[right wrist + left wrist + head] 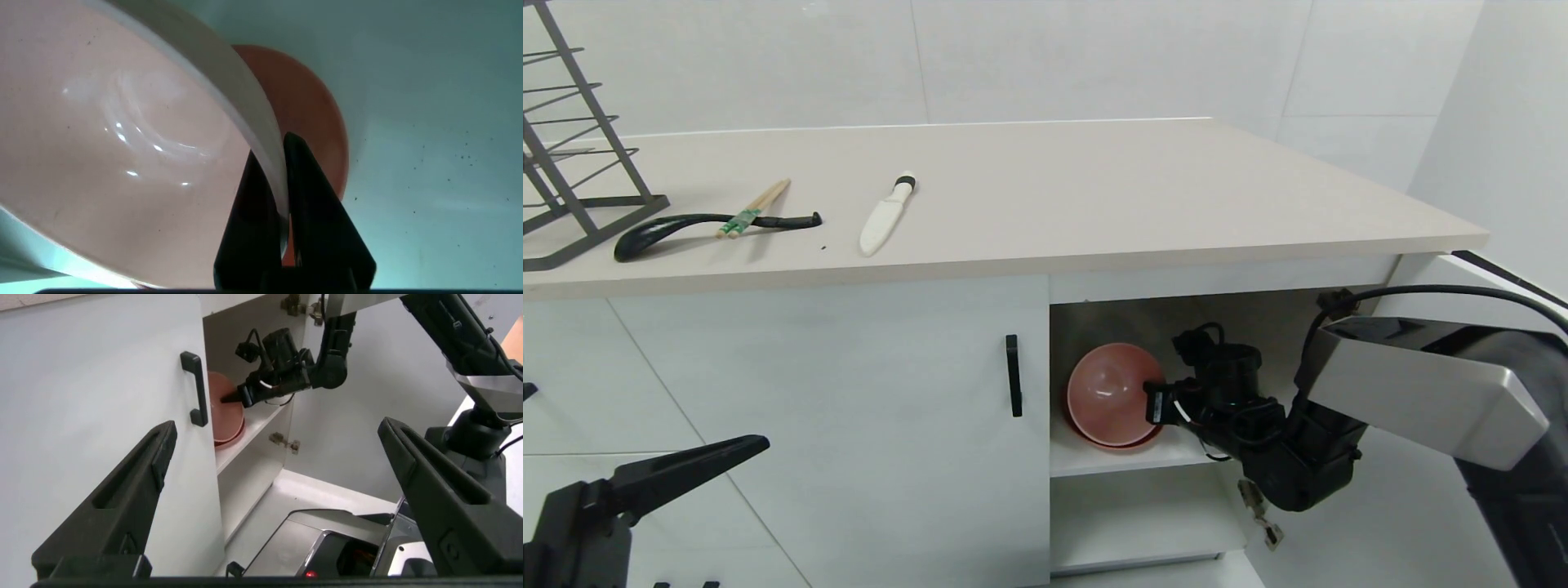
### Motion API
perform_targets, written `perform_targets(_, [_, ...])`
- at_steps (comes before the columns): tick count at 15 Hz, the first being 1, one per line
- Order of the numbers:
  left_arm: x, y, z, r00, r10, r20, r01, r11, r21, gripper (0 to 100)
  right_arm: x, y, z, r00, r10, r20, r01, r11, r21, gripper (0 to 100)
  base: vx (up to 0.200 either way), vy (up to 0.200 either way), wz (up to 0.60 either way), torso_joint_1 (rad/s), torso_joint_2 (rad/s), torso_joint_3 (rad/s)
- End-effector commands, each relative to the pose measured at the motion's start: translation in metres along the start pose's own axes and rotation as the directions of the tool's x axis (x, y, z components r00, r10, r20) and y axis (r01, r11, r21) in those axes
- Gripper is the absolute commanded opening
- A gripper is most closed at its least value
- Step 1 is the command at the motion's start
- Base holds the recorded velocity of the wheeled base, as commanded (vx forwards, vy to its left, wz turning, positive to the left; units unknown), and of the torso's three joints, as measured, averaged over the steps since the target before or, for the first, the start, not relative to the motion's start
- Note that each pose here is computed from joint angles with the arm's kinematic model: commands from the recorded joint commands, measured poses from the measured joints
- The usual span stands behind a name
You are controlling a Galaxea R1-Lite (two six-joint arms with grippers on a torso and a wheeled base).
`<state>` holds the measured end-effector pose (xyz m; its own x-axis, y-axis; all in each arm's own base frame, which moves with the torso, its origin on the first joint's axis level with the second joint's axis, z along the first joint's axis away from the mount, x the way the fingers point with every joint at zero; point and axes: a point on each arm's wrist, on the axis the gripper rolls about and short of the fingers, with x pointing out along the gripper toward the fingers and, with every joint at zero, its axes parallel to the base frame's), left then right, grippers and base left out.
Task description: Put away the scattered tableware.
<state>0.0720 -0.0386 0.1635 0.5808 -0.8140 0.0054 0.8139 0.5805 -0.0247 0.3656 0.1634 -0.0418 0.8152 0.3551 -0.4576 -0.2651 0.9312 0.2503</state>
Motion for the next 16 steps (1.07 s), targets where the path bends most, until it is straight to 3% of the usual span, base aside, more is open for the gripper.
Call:
perform_targets(1, [0.000,0.000,0.000,1.000,0.000,-0.002,0.000,1.000,-0.002,100,0.000,0.000,-0.001,1.000,-0.001,-0.001,0.001,1.000,0.000,0,0.000,0.000,0.00,0.000,0.00,0.000])
perform_targets(4, [0.000,0.001,0.000,1.000,0.002,-0.003,-0.002,1.000,-0.004,100,0.001,-0.003,-0.003,1.000,-0.007,-0.005,0.007,1.000,0.000,0,0.000,0.000,0.00,0.000,0.00,0.000])
perform_targets(5, [0.000,0.001,0.000,1.000,0.002,-0.003,-0.002,1.000,-0.004,100,0.001,-0.003,-0.004,1.000,-0.006,-0.002,0.006,1.000,0.000,100,0.000,0.000,0.00,0.000,0.00,0.000])
perform_targets(9, [0.000,0.000,-0.001,1.000,0.002,-0.004,-0.002,1.000,-0.005,100,0.002,-0.004,-0.008,1.000,-0.006,-0.002,0.006,0.995,-0.095,100,0.000,0.000,0.00,0.000,0.00,0.000])
perform_targets(11, [0.000,0.000,-0.001,1.000,0.002,-0.004,-0.002,1.000,-0.005,100,0.002,-0.002,-0.002,0.998,0.012,0.054,-0.007,0.995,-0.098,100,0.000,0.000,0.00,0.000,0.00,0.000])
perform_targets(16, [0.000,0.000,-0.001,1.000,0.002,-0.004,-0.002,1.000,-0.005,100,-0.020,0.007,0.012,0.997,0.030,0.074,-0.017,0.986,-0.169,100,0.000,0.000,0.00,0.000,0.00,0.000])
